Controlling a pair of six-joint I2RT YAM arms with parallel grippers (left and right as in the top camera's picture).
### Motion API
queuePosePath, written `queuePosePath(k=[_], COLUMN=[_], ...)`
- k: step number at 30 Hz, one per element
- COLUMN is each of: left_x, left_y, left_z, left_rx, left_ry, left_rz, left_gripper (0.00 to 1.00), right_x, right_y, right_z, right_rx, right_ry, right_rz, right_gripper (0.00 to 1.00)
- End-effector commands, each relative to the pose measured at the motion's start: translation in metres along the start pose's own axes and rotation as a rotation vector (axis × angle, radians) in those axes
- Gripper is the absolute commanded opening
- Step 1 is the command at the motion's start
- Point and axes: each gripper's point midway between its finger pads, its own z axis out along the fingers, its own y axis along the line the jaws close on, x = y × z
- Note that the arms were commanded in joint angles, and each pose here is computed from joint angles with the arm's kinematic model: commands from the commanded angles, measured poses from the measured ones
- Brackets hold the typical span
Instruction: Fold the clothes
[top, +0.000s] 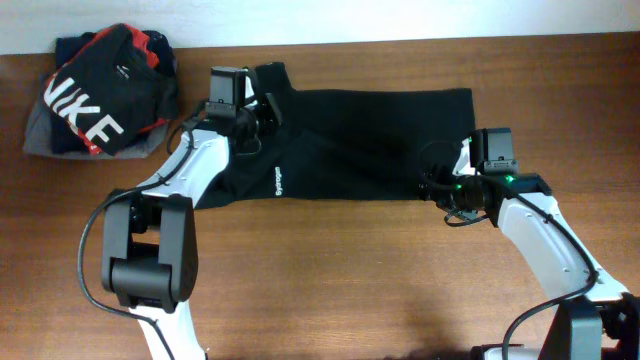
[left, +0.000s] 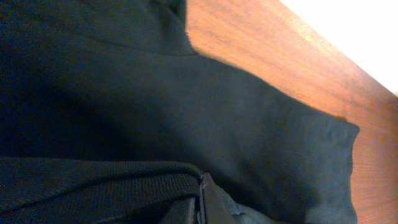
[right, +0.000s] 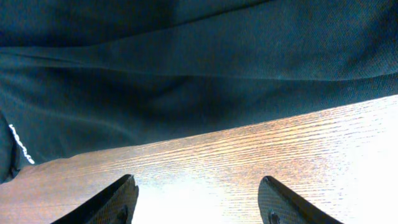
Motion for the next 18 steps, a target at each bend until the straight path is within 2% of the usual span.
queuePosePath(k=[1,3,6,9,11,15,18], left_x=[0.011,0.019,0.024,0.024,0.023,0.020,0.006], left_y=[-0.007,-0.007,-0.004,-0.004,-0.002,0.008,0.010], left_z=[0.018,0.024,0.029,0.029,0.027,0.016,0.003], left_rx=[0.019,0.017,0.012,0.011,0.005,-0.040,-0.061], left_ry=[0.021,0.038,0.052,0.054,0.059,0.108,0.124], left_rz=[0.053,0.068,0.109,0.168,0.189,0.172,0.209], left_gripper=[0.03,0.45,0.55,0.81,0.92,0.98,0.98], right_x=[-0.004,-0.003,-0.001,0.000,0.000,0.001,0.001], right_y=[0.003,0.003,0.002,0.001,0.001,0.001,0.000], right_z=[-0.004,-0.004,-0.004,-0.004,-0.004,-0.004,-0.004], right_rx=[0.002,0.005,0.009,0.011,0.011,0.013,0.014], right_ry=[-0.019,-0.014,-0.007,-0.003,-0.003,0.003,0.004], right_rz=[-0.020,-0.018,-0.016,-0.015,-0.015,-0.013,-0.012], right_gripper=[0.67,0.67,0.67,0.67,0.67,0.67,0.67])
